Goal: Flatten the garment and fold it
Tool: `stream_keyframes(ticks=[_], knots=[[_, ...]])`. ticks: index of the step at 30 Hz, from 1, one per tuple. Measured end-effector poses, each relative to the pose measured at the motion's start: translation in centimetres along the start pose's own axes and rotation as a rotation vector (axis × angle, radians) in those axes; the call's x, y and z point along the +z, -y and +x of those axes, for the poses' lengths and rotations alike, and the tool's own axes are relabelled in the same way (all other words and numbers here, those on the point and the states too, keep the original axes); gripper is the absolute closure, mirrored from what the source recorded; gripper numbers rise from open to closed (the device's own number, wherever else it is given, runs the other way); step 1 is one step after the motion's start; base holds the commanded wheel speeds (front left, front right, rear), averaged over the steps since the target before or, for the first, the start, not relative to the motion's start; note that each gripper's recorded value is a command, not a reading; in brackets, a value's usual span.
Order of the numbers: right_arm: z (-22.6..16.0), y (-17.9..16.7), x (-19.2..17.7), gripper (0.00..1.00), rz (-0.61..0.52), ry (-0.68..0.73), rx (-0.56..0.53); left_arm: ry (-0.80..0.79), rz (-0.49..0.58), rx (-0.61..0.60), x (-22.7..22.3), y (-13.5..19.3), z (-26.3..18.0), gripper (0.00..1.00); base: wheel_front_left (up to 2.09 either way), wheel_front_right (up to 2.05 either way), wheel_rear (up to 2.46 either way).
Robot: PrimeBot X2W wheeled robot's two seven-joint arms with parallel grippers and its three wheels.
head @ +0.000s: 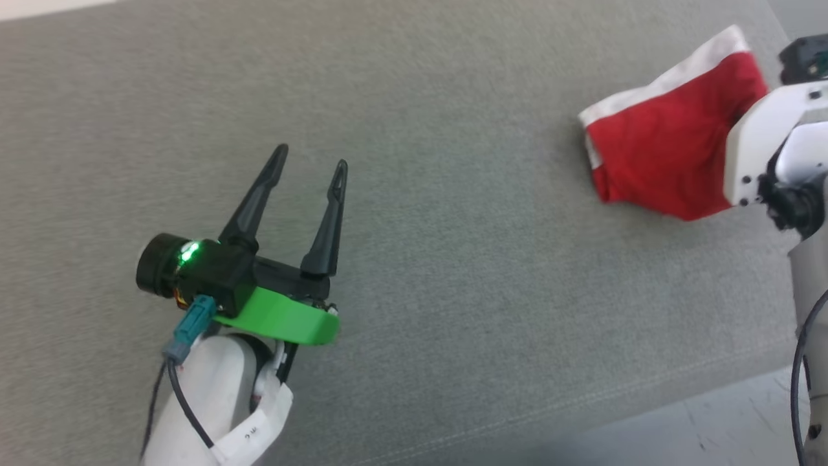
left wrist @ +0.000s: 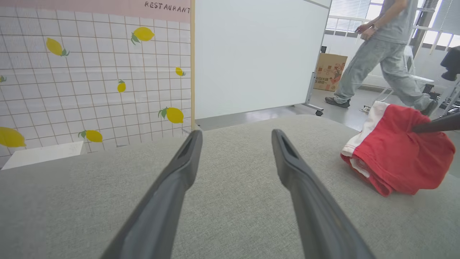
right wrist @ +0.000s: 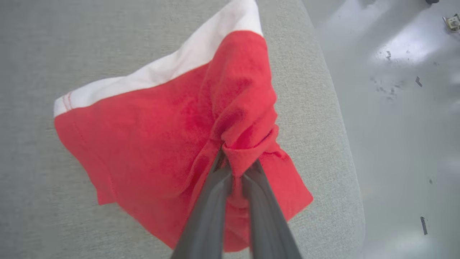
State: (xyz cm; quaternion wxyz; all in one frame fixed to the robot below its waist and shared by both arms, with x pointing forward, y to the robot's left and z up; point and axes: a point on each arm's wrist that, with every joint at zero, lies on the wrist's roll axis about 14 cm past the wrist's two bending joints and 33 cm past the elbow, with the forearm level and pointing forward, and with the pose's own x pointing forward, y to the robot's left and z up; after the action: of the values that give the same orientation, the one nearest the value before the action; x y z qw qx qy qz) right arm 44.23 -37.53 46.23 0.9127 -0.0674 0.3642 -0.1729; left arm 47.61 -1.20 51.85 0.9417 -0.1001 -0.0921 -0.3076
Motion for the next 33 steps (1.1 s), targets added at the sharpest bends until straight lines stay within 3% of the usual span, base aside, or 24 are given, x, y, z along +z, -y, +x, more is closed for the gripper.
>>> stream_keyframes(ticks=[10, 15, 16, 17, 18, 22, 26, 33], knots=[[2.3, 8.5, -1.9, 1.0, -0.011, 0.01, -0.294, -0.075, -0.05, -0.079, -6.1, -0.1, 1.6, 0.0, 0.0, 0.0, 0.0], [3.2, 9.5, -3.5, 1.0, -0.007, -0.022, -0.354, -0.11, -0.062, -0.071, -8.1, -0.9, 1.4, 0.0, 0.0, 0.0, 0.0], [3.4, 9.4, -3.7, 0.96, 0.0, -0.016, -0.355, -0.113, -0.062, -0.066, -8.2, -1.1, 1.3, 0.0, 0.0, 0.0, 0.0], [3.5, 9.3, -3.7, 0.36, -0.007, -0.003, -0.358, -0.114, -0.062, -0.062, -8.3, -1.2, 1.3, 0.0, 0.0, 0.0, 0.0], [3.6, 9.3, -3.8, 0.0, -0.007, -0.002, -0.361, -0.114, -0.061, -0.059, -8.2, -1.3, 1.2, 0.0, 0.0, 0.0, 0.0], [3.1, 9.9, -3.7, 0.0, 0.012, 0.031, -0.373, -0.113, -0.069, -0.041, -7.6, -1.3, 1.1, 0.0, 0.0, 0.0, 0.0], [2.0, 9.8, -2.0, 0.0, 0.035, 0.157, -0.361, -0.116, -0.093, -0.005, -6.8, -1.0, 0.6, 0.0, 0.0, 0.0, 0.0], [-0.6, 5.6, 0.8, 0.0, 0.124, 0.463, -0.206, -0.095, -0.11, 0.091, -3.5, -1.3, -1.8, 0.0, 0.0, 0.0, 0.0]])
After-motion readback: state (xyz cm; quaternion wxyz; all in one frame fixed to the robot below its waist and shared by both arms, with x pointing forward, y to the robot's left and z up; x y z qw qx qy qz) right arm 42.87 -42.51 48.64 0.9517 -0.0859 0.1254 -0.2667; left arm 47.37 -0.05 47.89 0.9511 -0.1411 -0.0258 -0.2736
